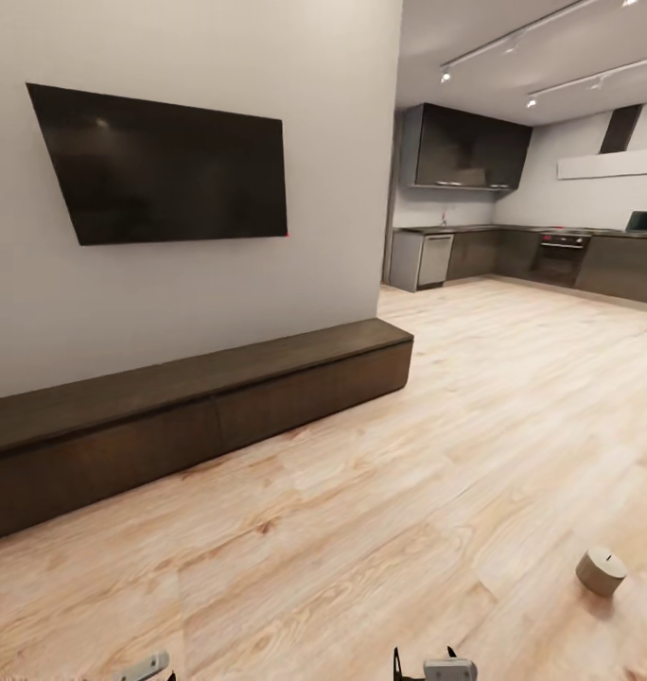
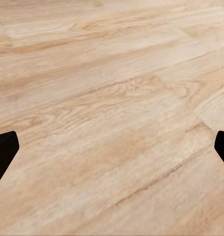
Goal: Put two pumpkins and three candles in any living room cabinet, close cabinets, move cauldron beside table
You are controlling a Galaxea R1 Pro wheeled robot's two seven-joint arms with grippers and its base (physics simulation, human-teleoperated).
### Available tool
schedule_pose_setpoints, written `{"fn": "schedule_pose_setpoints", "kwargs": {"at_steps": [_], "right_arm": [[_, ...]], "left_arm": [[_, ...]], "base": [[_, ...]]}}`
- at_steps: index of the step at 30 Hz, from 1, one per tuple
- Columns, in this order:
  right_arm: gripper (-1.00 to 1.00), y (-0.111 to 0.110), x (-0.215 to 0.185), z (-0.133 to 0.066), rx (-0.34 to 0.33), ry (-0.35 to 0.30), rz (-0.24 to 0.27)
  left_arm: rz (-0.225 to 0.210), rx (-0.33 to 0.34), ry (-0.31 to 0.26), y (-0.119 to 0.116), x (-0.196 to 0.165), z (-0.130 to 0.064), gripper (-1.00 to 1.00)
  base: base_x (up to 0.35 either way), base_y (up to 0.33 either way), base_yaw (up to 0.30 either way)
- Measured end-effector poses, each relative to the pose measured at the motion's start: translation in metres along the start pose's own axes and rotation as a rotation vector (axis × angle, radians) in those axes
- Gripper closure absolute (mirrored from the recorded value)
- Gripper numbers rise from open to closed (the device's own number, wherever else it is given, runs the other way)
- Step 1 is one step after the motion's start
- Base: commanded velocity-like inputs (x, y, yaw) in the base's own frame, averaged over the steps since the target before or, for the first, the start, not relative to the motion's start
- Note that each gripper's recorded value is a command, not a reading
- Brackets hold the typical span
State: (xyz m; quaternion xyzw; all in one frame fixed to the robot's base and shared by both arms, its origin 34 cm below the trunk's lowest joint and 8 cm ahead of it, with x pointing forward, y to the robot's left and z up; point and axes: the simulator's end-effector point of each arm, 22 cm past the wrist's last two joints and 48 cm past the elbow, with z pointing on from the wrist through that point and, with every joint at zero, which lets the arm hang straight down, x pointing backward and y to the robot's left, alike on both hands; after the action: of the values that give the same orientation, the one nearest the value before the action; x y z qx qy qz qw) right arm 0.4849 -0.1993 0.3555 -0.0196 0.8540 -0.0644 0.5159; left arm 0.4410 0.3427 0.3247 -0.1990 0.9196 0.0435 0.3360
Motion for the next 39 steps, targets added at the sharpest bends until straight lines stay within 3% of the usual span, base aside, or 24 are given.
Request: {"fn": "schedule_pose_setpoints", "kwargs": {"at_steps": [3,13,15,17,20,23,27,31,34,39], "right_arm": [[-1.00,0.000,0.001,0.000,-0.001,0.003,-0.001],[-1.00,0.001,0.007,-0.001,-0.001,0.015,-0.001],[-1.00,0.001,0.008,-0.001,-0.003,0.017,-0.002],[-1.00,0.001,0.009,-0.001,-0.004,0.019,-0.003],[-1.00,0.002,0.010,-0.001,-0.005,0.022,-0.004],[-1.00,0.002,0.012,-0.001,-0.006,0.025,-0.005],[-1.00,0.002,0.014,-0.002,-0.006,0.030,-0.006],[-1.00,0.002,0.016,-0.002,-0.006,0.035,-0.006],[-1.00,0.002,0.017,-0.002,-0.006,0.039,-0.006],[-1.00,0.004,0.019,-0.002,-0.014,0.042,-0.013]], "left_arm": [[0.013,-0.022,0.016,0.011,0.010,0.001,-1.00],[-0.007,-0.038,-0.052,0.019,0.001,0.002,-1.00],[-0.024,-0.036,-0.106,0.019,-0.012,0.002,-1.00],[-0.051,-0.036,-0.198,0.020,-0.032,-0.001,-1.00],[-0.070,-0.035,-0.273,0.024,-0.050,-0.004,-1.00],[-0.065,-0.024,-0.308,0.031,-0.068,-0.006,-1.00],[-0.048,0.044,-0.304,0.031,-0.078,-0.015,-1.00],[-0.088,0.099,-0.285,0.038,-0.082,-0.031,-1.00],[-0.092,0.149,-0.283,0.042,-0.085,-0.048,-1.00],[-0.122,0.147,-0.263,0.045,-0.078,-0.049,-1.00]], "base": [[0.176,-0.300,0.184],[0.239,-0.252,0.153],[0.245,-0.249,0.190],[0.243,-0.251,0.198],[0.241,-0.252,0.206],[0.237,-0.242,0.211],[0.232,-0.214,0.212],[0.198,-0.189,0.212],[0.193,-0.115,0.209],[0.310,-0.017,0.061]]}}
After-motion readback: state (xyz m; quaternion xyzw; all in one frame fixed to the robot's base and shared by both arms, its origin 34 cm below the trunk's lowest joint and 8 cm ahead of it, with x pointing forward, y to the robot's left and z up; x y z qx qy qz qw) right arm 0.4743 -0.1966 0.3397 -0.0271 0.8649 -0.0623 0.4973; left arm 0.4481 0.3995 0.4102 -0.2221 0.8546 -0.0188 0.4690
